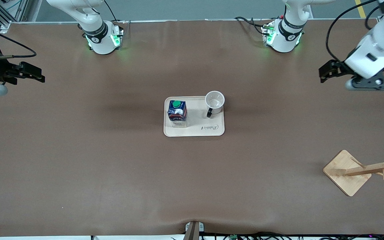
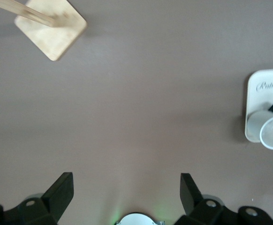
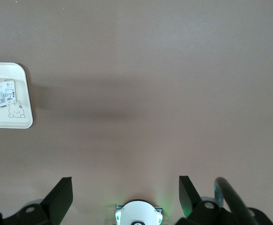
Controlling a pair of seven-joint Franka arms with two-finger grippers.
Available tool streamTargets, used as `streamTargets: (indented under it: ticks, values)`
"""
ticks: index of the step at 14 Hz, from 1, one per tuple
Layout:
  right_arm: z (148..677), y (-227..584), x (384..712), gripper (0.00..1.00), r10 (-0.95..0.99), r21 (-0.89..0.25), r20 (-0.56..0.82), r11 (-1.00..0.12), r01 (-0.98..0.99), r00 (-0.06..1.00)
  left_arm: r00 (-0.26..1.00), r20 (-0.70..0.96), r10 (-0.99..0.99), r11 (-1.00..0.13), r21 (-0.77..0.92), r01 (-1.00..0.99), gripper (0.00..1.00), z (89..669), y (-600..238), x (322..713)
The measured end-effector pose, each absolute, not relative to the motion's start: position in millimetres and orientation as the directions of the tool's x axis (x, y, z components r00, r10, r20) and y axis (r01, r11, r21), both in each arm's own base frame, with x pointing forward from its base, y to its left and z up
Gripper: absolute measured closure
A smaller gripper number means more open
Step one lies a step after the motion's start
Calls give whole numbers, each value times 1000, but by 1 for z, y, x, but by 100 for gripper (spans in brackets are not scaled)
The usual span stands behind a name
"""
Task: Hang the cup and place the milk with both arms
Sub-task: 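Move the left gripper toward the white mug on the tray, then lower the left gripper onto the mug rim and grasp it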
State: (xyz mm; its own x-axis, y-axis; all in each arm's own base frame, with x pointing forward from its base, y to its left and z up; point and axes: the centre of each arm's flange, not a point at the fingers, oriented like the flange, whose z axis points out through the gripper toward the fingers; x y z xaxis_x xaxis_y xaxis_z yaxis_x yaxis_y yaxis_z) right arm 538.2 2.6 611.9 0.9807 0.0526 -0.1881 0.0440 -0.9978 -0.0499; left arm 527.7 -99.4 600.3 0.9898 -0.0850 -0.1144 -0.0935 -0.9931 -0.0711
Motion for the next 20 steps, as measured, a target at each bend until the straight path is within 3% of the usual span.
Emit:
streamTargets:
  ticks: [14, 20]
  values:
    - [593, -14, 547, 0, 23, -52, -222, -999, 12, 975, 920, -206, -334, -941, 28, -336, 0, 438, -249, 486]
    - [589, -16, 549, 0, 19, -55, -229, -998, 7, 973, 902, -134, -410, -911, 109, -398, 0, 373, -312, 483]
